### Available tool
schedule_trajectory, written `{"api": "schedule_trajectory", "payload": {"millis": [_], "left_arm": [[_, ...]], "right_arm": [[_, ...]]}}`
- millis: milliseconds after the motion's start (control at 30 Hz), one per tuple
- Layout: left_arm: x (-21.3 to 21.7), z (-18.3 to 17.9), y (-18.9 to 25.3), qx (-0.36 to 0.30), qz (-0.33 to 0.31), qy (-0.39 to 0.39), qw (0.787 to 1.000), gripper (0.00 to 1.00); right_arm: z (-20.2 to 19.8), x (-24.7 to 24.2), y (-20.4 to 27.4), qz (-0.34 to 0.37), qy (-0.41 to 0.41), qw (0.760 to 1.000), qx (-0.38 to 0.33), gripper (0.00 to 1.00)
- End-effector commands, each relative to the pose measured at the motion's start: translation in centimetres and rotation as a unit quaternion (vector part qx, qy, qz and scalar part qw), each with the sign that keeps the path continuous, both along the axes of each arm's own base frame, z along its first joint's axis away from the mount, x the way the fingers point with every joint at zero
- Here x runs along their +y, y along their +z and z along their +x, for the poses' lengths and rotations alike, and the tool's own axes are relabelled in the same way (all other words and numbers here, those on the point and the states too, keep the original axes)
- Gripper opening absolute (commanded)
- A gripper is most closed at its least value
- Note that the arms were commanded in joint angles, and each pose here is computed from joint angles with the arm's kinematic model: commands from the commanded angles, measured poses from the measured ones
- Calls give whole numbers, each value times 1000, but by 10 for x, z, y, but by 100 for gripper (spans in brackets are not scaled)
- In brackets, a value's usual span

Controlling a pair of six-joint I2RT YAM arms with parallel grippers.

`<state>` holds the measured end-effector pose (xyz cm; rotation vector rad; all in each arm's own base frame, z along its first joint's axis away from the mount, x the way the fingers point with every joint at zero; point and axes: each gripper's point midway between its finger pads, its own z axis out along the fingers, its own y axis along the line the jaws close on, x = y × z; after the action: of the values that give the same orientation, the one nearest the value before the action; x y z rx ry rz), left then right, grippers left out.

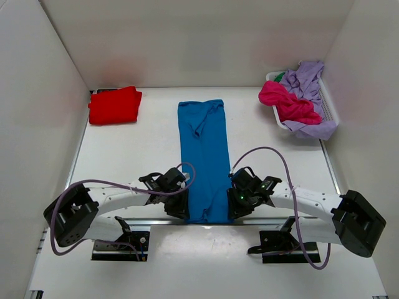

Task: Fold and stack the t-shirts
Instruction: Grab the bottom of the folded rectangular tshirt with both arms

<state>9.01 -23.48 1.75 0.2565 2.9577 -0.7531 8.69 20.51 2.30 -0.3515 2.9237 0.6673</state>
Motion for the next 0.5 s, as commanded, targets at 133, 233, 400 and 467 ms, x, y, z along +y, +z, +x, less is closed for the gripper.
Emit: {"api": "schedule_trajectory", "payload": {"millis": [133, 233, 400, 467], "left_arm": [[-6, 0, -8, -7, 14, -3, 1000, 33], [1, -1, -9, -9, 25, -2, 1000, 28], [9, 5, -4, -30, 38, -2, 999, 48], [10, 4, -5, -34, 47, -7, 998, 50]], "right_arm": [[1, 11, 4, 10, 11, 1000, -4, 0], [6, 10, 7, 12, 3, 1000, -8, 1], [8, 6, 9, 11, 4, 1000, -13, 0], [10, 8, 8, 11, 7, 1000, -16, 0]]}}
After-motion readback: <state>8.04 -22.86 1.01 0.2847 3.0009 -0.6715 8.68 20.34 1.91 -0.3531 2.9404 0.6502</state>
